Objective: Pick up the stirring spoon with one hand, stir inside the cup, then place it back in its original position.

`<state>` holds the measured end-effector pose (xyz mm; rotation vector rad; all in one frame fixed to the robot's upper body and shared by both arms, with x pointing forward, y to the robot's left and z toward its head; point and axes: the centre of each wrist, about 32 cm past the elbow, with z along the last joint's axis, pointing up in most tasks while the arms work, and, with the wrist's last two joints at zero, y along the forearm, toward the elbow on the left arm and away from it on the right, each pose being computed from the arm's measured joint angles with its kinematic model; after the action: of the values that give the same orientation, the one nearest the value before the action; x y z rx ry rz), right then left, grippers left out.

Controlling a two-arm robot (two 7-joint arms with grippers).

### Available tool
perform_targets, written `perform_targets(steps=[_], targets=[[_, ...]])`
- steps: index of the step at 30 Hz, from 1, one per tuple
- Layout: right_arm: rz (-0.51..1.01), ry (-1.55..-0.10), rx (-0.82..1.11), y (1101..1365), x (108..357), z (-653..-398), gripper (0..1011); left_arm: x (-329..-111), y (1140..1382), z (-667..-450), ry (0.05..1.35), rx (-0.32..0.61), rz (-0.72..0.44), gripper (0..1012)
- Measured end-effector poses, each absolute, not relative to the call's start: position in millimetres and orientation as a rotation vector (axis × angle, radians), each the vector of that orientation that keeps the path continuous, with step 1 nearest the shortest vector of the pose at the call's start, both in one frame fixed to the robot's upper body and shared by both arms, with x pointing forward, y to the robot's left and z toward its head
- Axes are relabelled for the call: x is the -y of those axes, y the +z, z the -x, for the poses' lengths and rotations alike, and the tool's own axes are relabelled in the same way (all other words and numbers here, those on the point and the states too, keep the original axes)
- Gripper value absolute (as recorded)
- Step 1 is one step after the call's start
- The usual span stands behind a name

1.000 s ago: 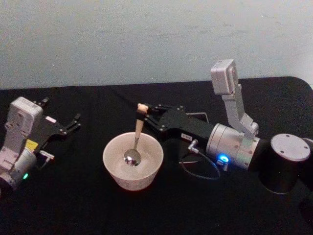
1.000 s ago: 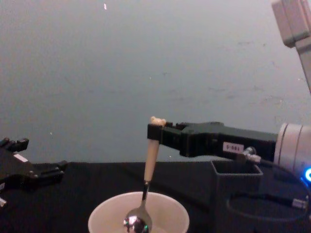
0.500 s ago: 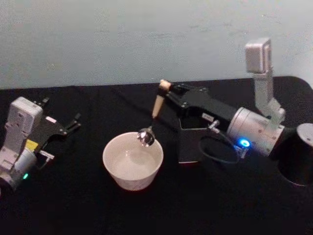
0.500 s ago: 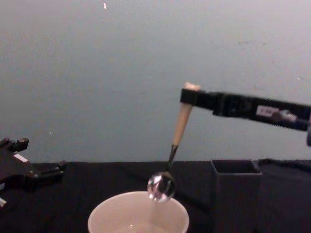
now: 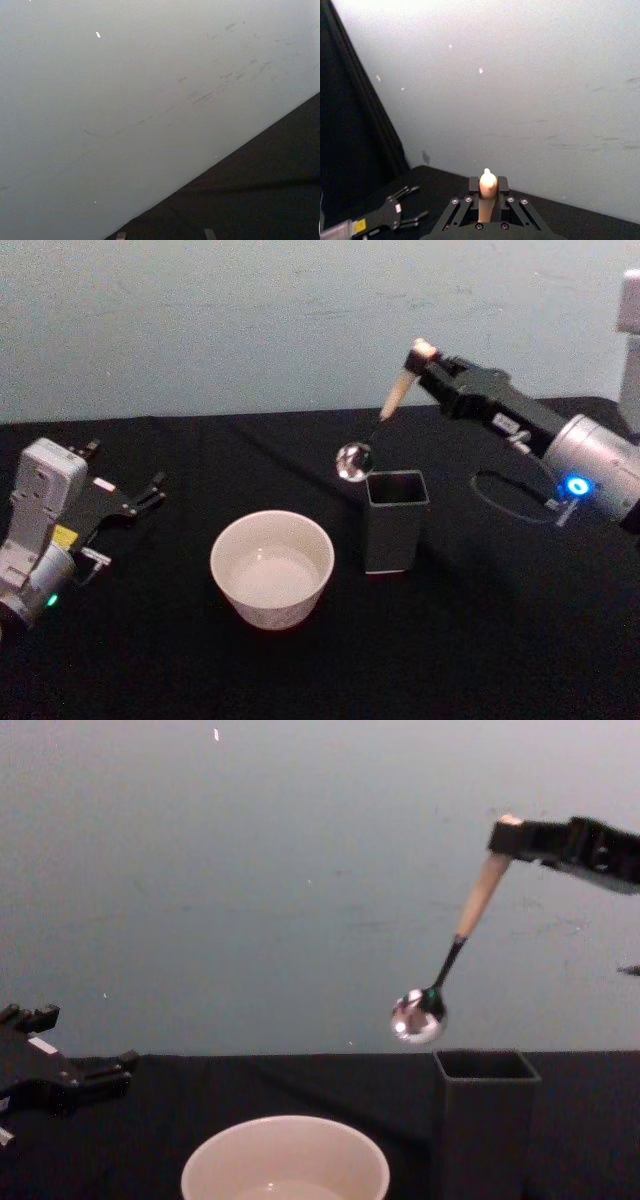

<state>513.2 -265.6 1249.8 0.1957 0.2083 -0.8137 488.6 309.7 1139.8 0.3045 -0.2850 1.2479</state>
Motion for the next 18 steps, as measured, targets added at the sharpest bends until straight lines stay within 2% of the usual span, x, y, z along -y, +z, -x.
perform_targets(steps=[10, 18], targets=[[-0.192, -0.863, -0.191, 1251.4, 290.8, -507.9, 214, -309.7, 1139.8, -488.6, 1.248, 0.285, -0.304, 1001], [-0.154, -0.872, -0.17, 1242.9, 291.9, -504.7, 214, -309.7, 1139.8, -488.6, 1.248, 0.285, -0.304, 1002]])
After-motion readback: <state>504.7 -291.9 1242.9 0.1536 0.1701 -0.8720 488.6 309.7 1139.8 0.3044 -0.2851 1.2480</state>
